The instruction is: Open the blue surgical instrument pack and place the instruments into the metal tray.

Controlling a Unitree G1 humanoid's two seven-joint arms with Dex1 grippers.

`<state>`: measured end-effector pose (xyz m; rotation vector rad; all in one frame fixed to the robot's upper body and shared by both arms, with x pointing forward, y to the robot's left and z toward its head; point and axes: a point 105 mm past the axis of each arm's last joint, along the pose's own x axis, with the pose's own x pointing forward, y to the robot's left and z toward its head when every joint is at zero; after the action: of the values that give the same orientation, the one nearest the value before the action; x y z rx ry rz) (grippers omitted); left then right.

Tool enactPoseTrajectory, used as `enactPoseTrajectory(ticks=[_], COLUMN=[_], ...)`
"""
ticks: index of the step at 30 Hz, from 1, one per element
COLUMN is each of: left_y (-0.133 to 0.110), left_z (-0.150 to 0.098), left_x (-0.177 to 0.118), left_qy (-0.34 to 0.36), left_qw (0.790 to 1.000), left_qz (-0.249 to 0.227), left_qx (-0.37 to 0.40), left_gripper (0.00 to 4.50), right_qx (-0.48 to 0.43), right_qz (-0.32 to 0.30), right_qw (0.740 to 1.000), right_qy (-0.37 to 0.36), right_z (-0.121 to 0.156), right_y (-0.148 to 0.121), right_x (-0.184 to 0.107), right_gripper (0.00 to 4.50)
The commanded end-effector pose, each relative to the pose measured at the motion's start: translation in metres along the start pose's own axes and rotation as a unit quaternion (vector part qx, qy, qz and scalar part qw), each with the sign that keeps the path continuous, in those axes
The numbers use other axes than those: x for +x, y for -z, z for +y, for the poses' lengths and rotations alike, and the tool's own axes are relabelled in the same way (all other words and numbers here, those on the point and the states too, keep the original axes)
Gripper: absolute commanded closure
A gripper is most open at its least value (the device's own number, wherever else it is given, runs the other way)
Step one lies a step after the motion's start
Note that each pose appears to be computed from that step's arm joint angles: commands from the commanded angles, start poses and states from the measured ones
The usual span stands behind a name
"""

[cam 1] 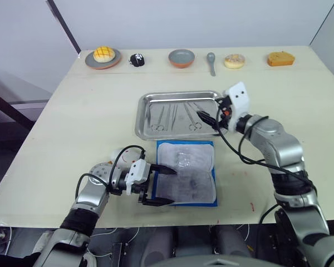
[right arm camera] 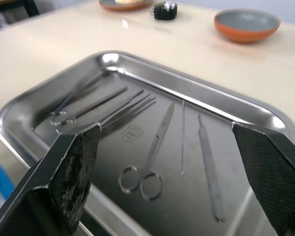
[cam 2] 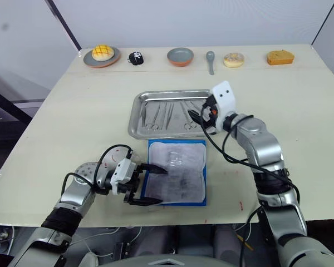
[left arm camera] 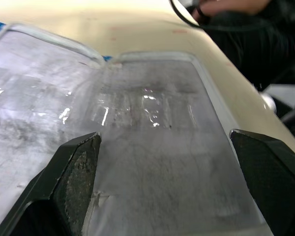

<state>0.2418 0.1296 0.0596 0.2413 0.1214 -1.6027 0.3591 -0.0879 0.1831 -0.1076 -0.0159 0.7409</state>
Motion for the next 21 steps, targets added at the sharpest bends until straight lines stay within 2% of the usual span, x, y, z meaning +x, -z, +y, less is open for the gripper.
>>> enactPoseTrajectory(ticks=[1, 5, 9, 10, 12, 17, 21], left_y=[-0.015, -0.037, -0.054, -0.057, -0.068, -0.067, -0.056], left_z=[-0.003, -0.001, 0.003, 0.005, 0.016, 0.020, 0.007], left_x=[-0.001, -0.009, -0.018, -0.021, -0.038, -0.071, -0.101], left_qy=[-0.009, -0.030, -0.062, -0.076, -0.149, -0.260, -0.342], left_qw=[0.999, 0.998, 0.995, 0.994, 0.984, 0.962, 0.935], left_qz=[-0.034, -0.061, -0.080, -0.082, -0.093, -0.079, -0.059], left_qx=[-0.007, 0.001, 0.001, 0.003, 0.002, -0.033, -0.069], left_gripper=[0.00, 0.00, 0.00, 0.00, 0.00, 0.00, 0.00], right_qx=[-0.029, -0.017, -0.003, 0.008, 0.033, 0.040, 0.033], right_qz=[-0.070, -0.109, -0.101, -0.101, -0.096, -0.069, -0.032], right_qw=[0.997, 0.992, 0.992, 0.992, 0.992, 0.995, 0.997], right_qy=[-0.030, -0.062, -0.071, -0.075, -0.072, -0.057, -0.054], right_z=[0.005, 0.012, 0.012, 0.013, 0.009, 0.003, 0.006], right_y=[-0.018, -0.014, -0.004, -0.001, 0.006, 0.024, 0.043], right_x=[-0.026, -0.055, -0.073, -0.079, -0.101, -0.141, -0.173], right_gripper=[0.04, 0.04, 0.04, 0.04, 0.04, 0.04, 0.04])
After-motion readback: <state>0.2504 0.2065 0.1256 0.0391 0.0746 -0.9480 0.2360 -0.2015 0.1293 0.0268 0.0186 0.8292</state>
